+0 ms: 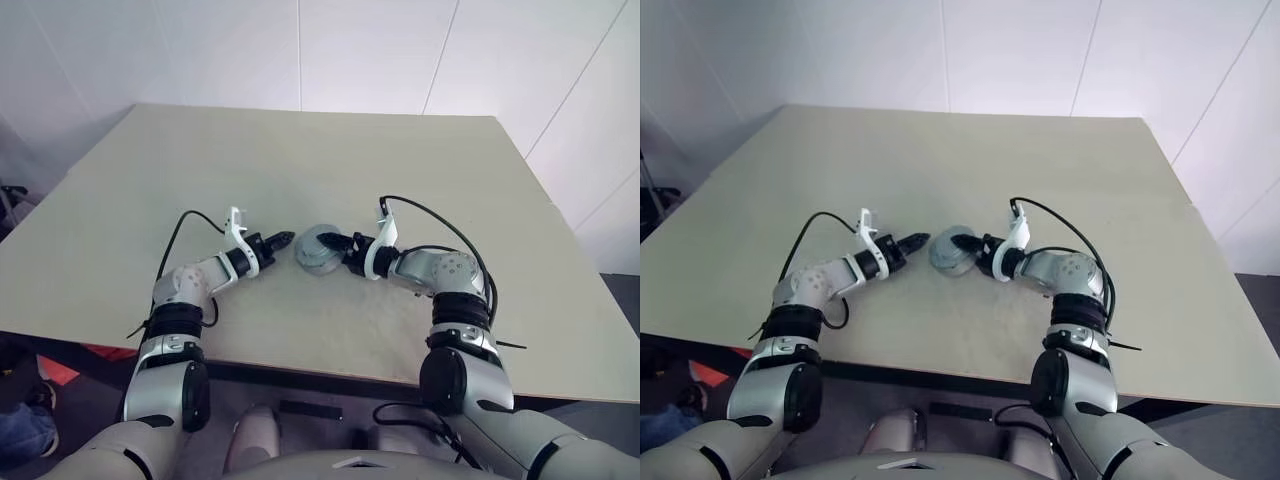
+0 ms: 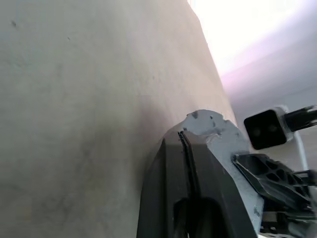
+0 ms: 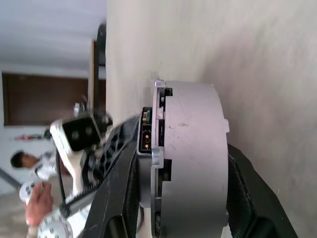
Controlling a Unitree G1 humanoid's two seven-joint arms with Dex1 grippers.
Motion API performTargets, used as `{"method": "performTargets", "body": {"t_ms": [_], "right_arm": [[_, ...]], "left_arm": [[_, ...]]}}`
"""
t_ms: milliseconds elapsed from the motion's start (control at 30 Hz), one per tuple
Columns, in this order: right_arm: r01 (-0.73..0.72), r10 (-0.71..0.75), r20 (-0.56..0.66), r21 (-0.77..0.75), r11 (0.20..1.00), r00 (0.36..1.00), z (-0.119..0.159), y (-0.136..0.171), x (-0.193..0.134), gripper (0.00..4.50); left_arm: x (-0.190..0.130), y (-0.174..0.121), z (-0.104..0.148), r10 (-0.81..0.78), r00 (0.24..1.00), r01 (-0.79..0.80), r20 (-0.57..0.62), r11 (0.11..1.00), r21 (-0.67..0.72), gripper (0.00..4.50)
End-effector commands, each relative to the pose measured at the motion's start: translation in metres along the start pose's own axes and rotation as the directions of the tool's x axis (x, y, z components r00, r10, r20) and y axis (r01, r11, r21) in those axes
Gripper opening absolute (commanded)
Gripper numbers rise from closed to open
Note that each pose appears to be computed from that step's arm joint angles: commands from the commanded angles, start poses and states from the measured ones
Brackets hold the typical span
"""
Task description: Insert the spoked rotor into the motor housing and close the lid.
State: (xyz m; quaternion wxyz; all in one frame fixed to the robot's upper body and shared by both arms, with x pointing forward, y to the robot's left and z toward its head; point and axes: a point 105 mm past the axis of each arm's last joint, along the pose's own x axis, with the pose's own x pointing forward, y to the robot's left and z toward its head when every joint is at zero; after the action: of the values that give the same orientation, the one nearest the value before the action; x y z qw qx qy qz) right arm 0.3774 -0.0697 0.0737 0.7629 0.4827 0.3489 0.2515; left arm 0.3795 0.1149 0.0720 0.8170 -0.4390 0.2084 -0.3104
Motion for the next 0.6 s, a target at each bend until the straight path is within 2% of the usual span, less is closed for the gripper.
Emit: {"method": "performTargets", "body": {"t_ms": [33,133,233,467,600], "right_arm": [[-0.131,0.132,0.123,-0.015,0.991,0.984,0.037,0.044,0.001,2.17],[-0.175,0.174,0.155,-0.006,0.985,0.973,0.049,0.066,0.009,2.17],[-0.231,0.228,0.154,0.003,0.973,0.961,0.053,0.092,0.018,2.17],[-0.270,0.270,0.063,-0.011,0.963,0.961,0.037,0.118,0.033,2.17],[-0.268,0.269,0.007,-0.038,0.963,0.963,0.027,0.118,0.036,2.17]], "left_arm": [[-0.012,-0.016,0.031,-0.097,0.987,0.103,0.130,0.994,-0.034,0.00],[-0.022,-0.018,0.037,-0.115,0.976,0.128,0.184,0.990,-0.056,0.00],[-0.029,-0.018,0.041,-0.119,0.961,0.143,0.249,0.986,-0.080,0.58],[-0.031,-0.034,0.044,-0.178,0.924,0.232,0.339,0.964,-0.127,3.00],[-0.028,-0.045,0.038,-0.239,0.914,0.324,0.328,0.916,-0.236,4.36]]}}
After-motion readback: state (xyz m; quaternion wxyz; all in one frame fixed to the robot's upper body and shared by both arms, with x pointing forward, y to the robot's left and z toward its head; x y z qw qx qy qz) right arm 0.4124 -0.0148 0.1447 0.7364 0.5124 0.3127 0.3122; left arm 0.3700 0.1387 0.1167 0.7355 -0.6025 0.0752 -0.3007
